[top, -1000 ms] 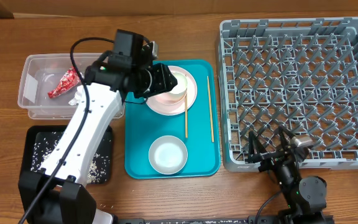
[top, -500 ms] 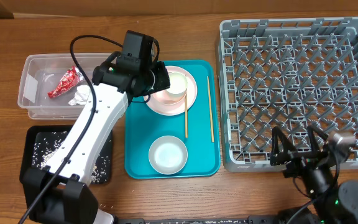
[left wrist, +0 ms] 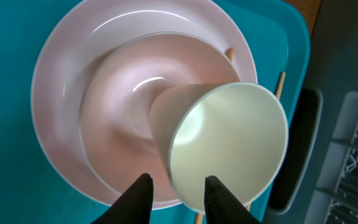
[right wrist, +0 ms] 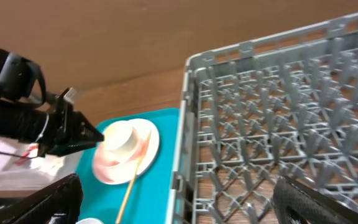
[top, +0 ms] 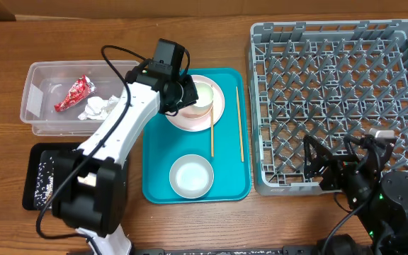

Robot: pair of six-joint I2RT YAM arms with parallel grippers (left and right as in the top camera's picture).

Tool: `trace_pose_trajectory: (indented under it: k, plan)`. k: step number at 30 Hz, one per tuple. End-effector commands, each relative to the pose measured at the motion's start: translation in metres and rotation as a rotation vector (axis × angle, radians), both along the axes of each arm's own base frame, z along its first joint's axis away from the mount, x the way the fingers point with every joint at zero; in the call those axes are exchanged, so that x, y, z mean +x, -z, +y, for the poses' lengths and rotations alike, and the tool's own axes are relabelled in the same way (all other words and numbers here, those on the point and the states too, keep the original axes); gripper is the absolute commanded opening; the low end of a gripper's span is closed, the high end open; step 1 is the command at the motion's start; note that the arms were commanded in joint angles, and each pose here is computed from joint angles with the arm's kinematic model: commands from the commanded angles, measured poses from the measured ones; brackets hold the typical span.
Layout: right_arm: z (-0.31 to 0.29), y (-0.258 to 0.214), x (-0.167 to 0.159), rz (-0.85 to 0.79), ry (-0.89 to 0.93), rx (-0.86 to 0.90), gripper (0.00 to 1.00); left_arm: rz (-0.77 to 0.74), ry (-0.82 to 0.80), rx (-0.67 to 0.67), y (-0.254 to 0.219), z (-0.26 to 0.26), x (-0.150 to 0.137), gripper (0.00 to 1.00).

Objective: Sort waste into correct bins and load items into the dishwasher
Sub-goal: 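Move the left gripper to the white paper cup on the pink plate, then grasp the white cup with the left gripper and lift it sideways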

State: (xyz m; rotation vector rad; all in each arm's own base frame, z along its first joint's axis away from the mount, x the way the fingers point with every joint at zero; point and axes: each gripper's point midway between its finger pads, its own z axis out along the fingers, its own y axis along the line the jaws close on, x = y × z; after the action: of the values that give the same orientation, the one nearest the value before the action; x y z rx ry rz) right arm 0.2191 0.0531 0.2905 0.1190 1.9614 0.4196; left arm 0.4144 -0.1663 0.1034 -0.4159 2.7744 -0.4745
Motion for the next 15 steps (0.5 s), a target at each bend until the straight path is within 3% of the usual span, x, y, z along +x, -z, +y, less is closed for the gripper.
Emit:
trace_pose_trajectory:
  k: [1,10,15]
  plan:
    - [-0.01,-0.009,-0.002,-0.02,0.054,-0.015,1.0,0.013,0.004,-0.02,0.009,-0.01,0.006,0.3]
    - [-0.011,-0.004,-0.004,0.002,0.054,-0.021,1.0,0.03,0.009,-0.014,0.026,-0.013,0.009,0.27]
    - [-0.011,-0.003,-0.004,0.005,0.054,-0.022,1.0,0.009,0.007,-0.021,0.021,-0.013,0.013,0.07]
